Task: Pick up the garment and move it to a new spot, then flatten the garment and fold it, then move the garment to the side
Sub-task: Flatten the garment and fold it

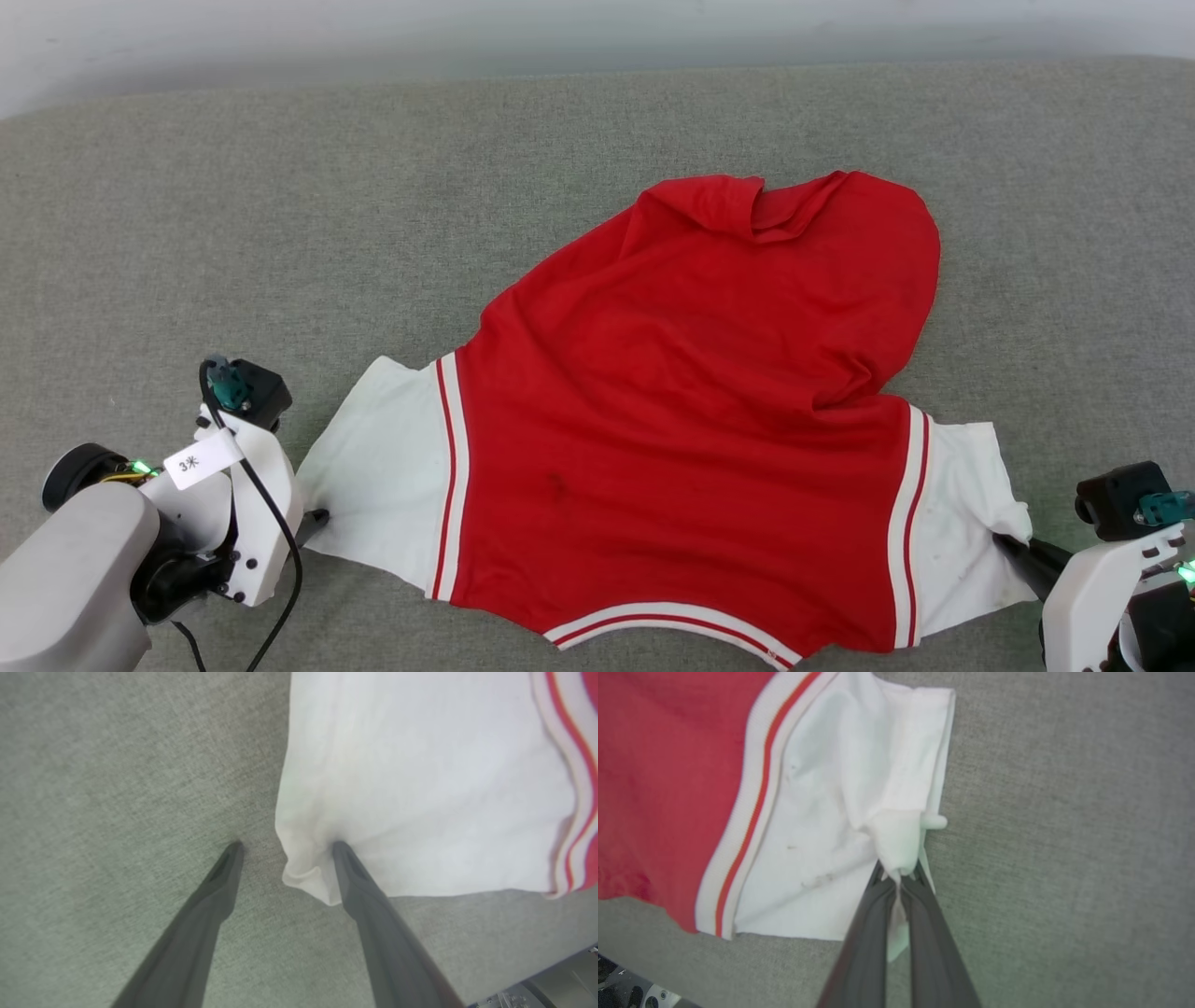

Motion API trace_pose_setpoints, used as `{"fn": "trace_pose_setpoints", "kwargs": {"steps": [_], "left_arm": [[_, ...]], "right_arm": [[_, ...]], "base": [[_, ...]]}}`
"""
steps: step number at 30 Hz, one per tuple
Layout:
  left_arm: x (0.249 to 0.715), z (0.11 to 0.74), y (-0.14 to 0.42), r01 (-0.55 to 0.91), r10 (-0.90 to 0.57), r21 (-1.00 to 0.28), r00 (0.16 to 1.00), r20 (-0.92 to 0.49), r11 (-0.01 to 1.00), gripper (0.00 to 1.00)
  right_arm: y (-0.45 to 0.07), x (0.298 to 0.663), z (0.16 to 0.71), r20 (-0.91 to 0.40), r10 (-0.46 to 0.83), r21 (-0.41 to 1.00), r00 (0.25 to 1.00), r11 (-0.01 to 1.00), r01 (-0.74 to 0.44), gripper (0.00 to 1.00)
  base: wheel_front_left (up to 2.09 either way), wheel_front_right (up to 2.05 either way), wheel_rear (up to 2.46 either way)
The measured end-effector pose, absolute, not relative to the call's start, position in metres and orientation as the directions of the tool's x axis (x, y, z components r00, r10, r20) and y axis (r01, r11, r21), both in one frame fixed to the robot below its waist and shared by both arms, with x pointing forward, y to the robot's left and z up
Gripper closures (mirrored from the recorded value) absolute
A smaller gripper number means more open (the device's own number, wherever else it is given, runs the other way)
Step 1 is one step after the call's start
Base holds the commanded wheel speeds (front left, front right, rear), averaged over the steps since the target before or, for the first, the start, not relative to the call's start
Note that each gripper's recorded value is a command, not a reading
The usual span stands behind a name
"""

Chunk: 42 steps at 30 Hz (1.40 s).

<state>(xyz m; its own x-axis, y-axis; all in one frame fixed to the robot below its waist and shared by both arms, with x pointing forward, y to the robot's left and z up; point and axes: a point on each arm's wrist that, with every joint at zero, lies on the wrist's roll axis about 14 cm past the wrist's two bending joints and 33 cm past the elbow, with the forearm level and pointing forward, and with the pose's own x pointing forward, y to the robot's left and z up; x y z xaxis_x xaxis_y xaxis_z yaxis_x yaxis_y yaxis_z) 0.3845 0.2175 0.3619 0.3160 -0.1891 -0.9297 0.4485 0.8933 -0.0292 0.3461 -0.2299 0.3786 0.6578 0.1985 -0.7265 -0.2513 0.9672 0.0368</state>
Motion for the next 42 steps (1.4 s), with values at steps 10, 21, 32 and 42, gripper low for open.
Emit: {"fn": "trace_pose_setpoints", "kwargs": {"steps": [10, 21, 32, 42], "left_arm": [[0.391, 0.383, 0.199, 0.460, -0.291, -0.065, 0.440, -0.850, 0.885, 1.00], [0.432, 0.497, 0.173, 0.471, -0.401, 0.027, 0.778, -0.484, 0.882, 1.00], [0.448, 0.680, 0.135, 0.463, -0.481, 0.169, 0.872, 0.086, 0.870, 1.00], [0.454, 0.781, 0.105, 0.457, -0.520, 0.248, 0.773, 0.364, 0.854, 1.00]], "right_arm": [[-0.225, 0.361, 0.402, -0.643, 0.216, 0.034, 0.735, 0.967, -0.254, 1.00], [-0.225, 0.395, 0.487, -0.380, 0.214, -0.036, 0.900, 0.969, -0.246, 1.00], [-0.230, 0.421, 0.636, -0.004, 0.218, -0.156, 0.976, 0.964, -0.216, 1.00], [-0.226, 0.442, 0.732, 0.217, 0.239, -0.240, 0.947, 0.953, -0.185, 1.00]], "base": [[0.00, 0.00, 0.00], [0.00, 0.00, 0.00], [0.00, 0.00, 0.00], [0.00, 0.00, 0.00]]}}
